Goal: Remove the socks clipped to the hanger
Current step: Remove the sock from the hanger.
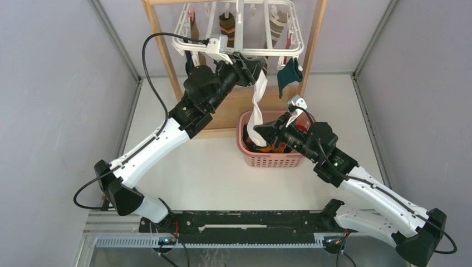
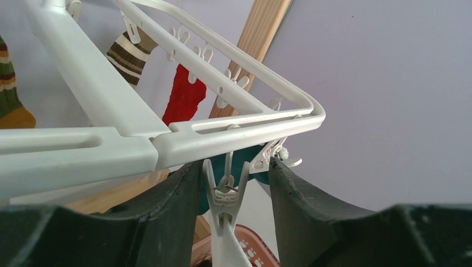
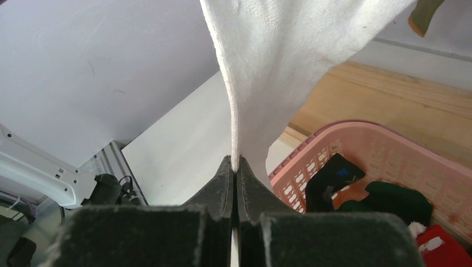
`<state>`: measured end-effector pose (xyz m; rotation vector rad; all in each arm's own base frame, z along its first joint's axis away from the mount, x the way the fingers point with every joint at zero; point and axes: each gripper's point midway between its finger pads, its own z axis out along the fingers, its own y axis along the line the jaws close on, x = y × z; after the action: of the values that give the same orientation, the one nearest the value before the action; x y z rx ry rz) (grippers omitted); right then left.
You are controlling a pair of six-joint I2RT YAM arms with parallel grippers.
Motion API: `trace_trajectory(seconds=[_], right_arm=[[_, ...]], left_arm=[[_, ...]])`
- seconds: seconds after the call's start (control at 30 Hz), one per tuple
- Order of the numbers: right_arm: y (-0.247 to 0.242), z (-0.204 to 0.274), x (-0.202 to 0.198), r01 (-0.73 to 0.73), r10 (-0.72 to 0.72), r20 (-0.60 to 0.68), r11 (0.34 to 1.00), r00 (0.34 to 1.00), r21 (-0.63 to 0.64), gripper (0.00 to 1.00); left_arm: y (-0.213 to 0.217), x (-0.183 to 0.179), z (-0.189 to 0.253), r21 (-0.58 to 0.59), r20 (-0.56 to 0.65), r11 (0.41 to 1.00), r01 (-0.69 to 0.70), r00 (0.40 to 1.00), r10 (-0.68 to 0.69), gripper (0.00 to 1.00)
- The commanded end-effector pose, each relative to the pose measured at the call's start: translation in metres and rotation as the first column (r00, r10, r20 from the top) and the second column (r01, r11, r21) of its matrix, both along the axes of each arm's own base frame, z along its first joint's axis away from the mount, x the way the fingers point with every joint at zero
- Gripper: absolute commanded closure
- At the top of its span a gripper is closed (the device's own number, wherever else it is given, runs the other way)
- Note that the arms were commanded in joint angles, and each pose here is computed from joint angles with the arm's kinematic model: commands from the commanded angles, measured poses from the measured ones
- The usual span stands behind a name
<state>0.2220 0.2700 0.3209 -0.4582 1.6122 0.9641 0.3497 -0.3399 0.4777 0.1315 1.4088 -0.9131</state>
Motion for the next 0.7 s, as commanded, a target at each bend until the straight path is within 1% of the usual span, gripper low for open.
trace_trajectory(seconds=[0.0, 0.2, 0.33, 0.43, 0.47, 0.67], right_arm=[[-0.0026, 0.0089, -0.0020, -0.001, 0.000, 0.039, 1.000, 0.999, 0.012, 1.00], [-0.0032, 0.0075, -0.0018, -0.002, 0.002, 0.036, 1.000, 0.999, 0.014, 1.00], [-0.0038, 0.0068, -0.0009, -0.001, 0.001, 0.033, 1.000, 0.999, 0.015, 1.00], [-0.0040, 0.0064, -0.0008, -0.002, 0.002, 0.032, 1.000, 0.999, 0.016, 1.00], [-0.0043, 0.0066, -0.0007, -0.002, 0.001, 0.032, 1.000, 0.999, 0.016, 1.00], [-0.0051, 0.0056, -0.0002, -0.001, 0.000, 0.029, 1.000, 1.000, 0.019, 1.00]], left_arm=[[0.0106, -0.0049, 0.0408, -0.080, 0.065, 0.997, -0.011, 0.998, 0.016, 0.49], [0.0095, -0.0054, 0.0411, -0.071, 0.066, 0.997, -0.005, 0.998, 0.010, 0.55], [0.0097, -0.0048, 0.0408, -0.064, 0.063, 0.998, -0.008, 0.998, 0.012, 0.63], [0.0099, -0.0044, 0.0403, -0.058, 0.061, 0.998, -0.011, 0.998, 0.015, 0.75], [0.0095, -0.0046, 0.0397, -0.055, 0.059, 0.998, -0.011, 0.998, 0.014, 0.81], [0.0102, -0.0041, 0.0400, -0.047, 0.059, 0.999, -0.015, 0.998, 0.018, 0.95]])
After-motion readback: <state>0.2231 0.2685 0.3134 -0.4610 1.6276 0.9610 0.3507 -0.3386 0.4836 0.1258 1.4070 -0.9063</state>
